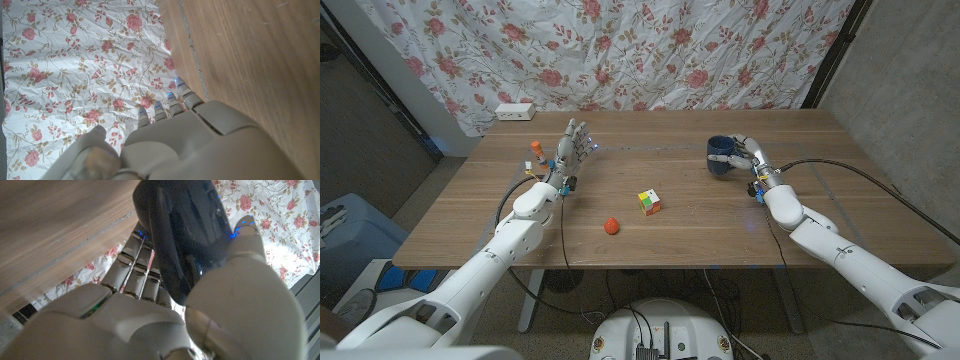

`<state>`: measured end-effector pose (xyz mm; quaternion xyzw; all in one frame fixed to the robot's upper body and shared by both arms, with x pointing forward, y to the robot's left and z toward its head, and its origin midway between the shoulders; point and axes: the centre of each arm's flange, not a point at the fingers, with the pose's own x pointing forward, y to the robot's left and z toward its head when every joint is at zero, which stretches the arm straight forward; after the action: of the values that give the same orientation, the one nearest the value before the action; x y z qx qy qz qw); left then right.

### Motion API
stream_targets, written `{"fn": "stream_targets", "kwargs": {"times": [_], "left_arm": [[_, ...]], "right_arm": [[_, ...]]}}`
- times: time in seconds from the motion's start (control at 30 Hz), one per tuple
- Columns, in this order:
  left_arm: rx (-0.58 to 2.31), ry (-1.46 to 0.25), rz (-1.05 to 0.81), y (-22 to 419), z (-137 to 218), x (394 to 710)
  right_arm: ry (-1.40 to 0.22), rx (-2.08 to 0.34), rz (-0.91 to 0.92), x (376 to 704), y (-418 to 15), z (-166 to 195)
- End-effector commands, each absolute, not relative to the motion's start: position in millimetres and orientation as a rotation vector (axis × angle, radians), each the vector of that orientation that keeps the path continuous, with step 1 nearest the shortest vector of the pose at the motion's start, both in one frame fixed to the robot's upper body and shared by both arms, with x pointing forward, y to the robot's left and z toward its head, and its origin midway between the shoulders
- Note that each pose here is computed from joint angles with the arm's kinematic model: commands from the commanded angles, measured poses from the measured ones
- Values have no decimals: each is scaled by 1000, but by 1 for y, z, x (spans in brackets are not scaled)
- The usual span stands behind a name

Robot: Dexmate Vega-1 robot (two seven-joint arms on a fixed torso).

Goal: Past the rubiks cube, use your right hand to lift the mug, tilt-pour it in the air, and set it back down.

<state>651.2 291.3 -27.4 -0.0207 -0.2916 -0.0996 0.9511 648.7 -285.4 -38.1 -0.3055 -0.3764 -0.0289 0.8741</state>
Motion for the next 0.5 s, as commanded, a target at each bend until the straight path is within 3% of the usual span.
{"fn": "stream_targets", "kwargs": {"times": [0.03,0.5], "left_arm": [[-42,-593,-203,291,-27,651],[-42,-593,-203,291,-27,651]], "right_arm": [[-793,-612,-81,656,-287,-54],[-796,-600,-79,662,-284,-62]]}}
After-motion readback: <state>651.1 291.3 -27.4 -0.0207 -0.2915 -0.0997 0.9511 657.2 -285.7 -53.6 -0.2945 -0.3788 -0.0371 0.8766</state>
